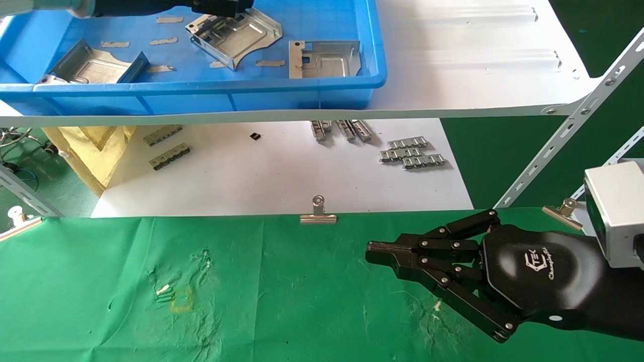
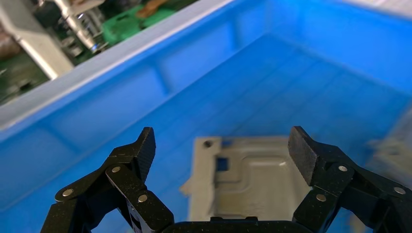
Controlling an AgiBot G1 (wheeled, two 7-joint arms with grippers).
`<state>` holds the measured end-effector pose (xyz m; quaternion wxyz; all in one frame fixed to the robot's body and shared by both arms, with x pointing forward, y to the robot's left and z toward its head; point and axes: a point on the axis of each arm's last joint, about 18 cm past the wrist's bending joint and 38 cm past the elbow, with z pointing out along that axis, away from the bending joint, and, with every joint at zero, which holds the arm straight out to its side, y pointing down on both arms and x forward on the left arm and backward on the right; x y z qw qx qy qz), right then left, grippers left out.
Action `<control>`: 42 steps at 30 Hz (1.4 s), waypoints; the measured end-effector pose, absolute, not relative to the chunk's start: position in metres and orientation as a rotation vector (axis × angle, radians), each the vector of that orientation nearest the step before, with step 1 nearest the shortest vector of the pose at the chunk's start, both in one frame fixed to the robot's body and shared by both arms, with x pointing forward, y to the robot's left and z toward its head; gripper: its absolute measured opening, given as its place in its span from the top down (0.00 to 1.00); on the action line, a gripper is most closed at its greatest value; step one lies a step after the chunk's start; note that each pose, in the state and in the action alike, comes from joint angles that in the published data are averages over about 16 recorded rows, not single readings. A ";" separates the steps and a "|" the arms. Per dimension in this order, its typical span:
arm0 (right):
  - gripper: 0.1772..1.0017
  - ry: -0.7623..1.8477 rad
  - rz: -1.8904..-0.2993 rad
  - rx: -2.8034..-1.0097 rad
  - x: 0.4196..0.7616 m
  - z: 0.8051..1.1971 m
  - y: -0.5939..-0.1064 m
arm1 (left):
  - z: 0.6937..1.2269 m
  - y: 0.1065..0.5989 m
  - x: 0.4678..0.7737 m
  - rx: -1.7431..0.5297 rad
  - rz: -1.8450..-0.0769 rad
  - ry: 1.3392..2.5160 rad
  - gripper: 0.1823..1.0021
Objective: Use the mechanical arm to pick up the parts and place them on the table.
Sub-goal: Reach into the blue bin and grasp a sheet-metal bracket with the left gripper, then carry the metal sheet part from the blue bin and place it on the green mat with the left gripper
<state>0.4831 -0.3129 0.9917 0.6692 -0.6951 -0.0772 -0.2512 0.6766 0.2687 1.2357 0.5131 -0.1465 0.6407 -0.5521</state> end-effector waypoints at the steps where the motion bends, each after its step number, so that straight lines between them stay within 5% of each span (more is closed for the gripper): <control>1: 0.98 -0.174 -0.566 -1.567 0.483 0.992 -0.313 | 1.235 0.269 0.680 -0.372 -1.318 1.541 0.00; 19: 0.81 -0.174 -0.566 -1.567 0.483 0.992 -0.313 | 1.220 0.281 0.686 -0.471 -1.280 1.605 0.14; 42: 0.19 -0.174 -0.566 -1.567 0.483 0.992 -0.313 | 1.228 0.287 0.681 -0.419 -1.260 1.579 0.74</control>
